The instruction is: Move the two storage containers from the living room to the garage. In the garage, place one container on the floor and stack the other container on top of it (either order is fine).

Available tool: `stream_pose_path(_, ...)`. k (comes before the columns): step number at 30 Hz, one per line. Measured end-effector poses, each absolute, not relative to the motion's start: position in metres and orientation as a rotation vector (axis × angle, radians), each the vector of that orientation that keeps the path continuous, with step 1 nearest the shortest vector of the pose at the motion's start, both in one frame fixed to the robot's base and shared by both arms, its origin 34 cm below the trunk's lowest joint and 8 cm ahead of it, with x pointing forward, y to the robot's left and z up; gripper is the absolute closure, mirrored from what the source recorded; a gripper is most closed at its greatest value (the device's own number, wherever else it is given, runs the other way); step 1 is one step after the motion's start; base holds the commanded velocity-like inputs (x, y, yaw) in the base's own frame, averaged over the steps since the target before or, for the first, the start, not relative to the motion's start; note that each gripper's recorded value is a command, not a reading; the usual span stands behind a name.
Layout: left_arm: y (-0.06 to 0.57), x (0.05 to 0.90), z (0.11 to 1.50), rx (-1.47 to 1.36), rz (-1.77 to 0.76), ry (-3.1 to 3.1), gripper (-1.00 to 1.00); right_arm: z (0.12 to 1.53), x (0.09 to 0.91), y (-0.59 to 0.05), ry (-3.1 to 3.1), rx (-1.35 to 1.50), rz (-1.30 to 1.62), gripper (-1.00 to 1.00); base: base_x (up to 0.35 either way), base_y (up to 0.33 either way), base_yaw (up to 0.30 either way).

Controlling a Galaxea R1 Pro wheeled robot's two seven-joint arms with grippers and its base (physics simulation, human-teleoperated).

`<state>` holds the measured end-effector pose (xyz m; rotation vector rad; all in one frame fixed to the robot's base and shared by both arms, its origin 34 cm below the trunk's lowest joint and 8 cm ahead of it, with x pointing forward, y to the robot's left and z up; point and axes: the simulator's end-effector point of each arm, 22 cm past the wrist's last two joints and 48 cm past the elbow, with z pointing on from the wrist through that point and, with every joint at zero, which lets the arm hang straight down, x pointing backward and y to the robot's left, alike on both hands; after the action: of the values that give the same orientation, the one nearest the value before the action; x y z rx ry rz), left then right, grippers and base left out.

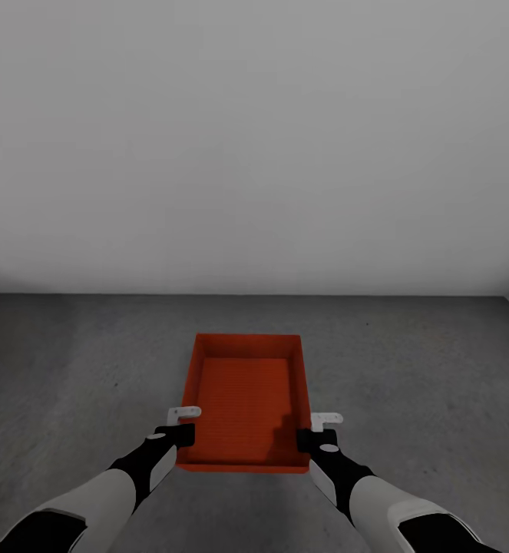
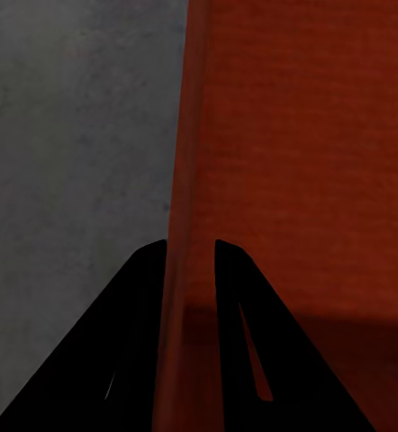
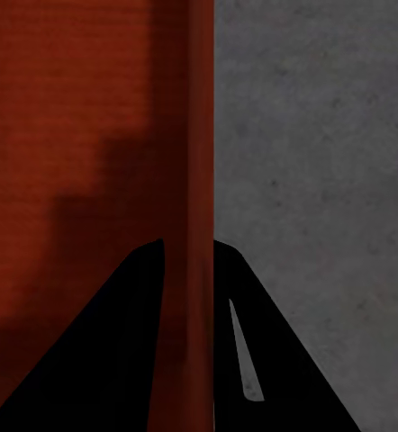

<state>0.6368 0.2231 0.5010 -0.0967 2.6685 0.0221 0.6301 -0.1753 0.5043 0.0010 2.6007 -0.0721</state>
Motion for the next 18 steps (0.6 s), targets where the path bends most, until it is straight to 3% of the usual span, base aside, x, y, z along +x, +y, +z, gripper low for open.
stream_pose_path(3,0.223,0.637,0.496,-0.096,0.022,2.669,1.0,0.499,0.63,-0.175,2.601,0.001,-0.072,1.0,0.0,0.0,0.016)
stream_pose_path(10,0.223,0.636,0.484,-0.097,0.022,2.668,1.0,0.488,0.63,-0.175,2.601,0.001,-0.072,1.0,0.0,0.0,0.204)
stream_pose_path(18,0.223,0.636,0.471,-0.096,0.022,2.668,1.0,0.474,0.629,-0.175,2.6,0.001,-0.072,1.0,0.0,0.0,0.033)
